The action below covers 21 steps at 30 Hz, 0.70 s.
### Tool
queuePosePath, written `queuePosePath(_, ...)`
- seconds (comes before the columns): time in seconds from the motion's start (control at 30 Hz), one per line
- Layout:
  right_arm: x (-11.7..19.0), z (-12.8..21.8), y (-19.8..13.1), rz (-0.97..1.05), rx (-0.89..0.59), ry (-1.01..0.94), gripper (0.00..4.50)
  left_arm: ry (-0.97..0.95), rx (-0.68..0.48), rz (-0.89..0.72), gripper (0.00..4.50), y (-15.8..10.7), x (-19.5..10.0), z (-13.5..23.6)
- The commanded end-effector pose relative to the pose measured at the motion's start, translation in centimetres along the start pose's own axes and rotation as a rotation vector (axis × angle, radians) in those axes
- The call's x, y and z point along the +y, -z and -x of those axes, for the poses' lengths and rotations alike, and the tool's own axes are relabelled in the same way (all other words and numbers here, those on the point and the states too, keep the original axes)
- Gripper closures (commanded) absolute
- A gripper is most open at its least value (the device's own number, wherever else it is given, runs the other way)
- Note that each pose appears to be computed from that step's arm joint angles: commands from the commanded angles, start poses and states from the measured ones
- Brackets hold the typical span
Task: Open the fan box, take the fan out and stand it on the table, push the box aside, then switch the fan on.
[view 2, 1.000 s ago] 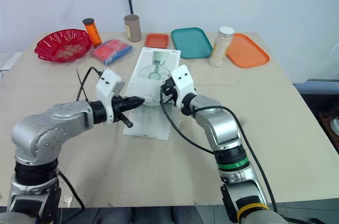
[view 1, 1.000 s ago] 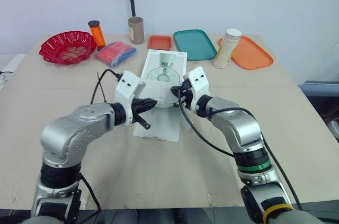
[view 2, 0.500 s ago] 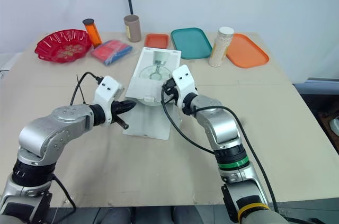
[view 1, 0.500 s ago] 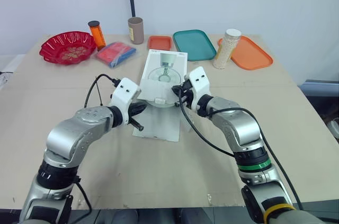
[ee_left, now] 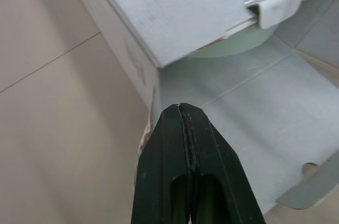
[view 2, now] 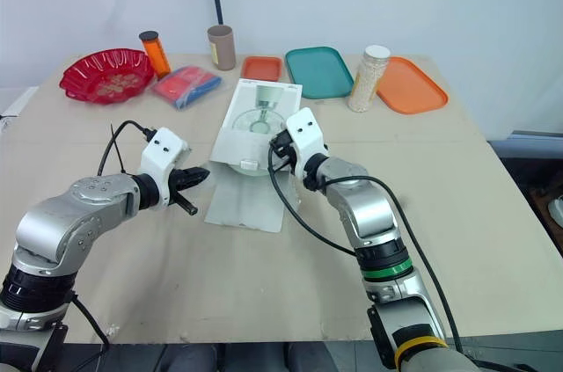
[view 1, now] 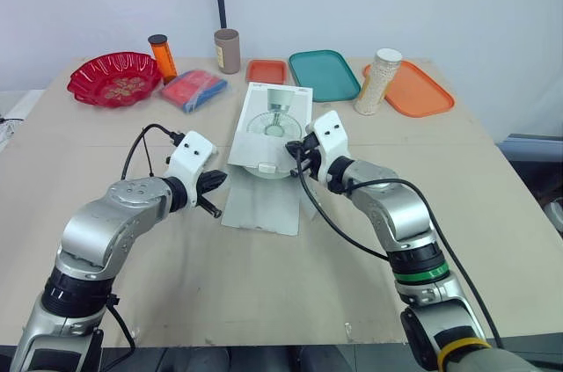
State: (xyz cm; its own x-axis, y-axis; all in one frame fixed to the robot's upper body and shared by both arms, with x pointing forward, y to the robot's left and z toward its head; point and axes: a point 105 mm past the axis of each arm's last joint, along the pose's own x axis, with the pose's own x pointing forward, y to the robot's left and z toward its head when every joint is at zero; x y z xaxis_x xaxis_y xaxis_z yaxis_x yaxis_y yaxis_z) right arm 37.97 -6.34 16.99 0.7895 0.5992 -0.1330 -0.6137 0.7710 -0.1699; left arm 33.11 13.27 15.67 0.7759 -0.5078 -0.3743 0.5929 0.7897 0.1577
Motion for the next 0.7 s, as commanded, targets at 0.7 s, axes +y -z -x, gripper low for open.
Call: queuePosePath(0.7, 0.0, 0.1, 2.3, 0.014, 0.088, 0.024, 4.45, -0.041, -0.137, -0.083, 4.50, -2.7, 1.6, -4.9)
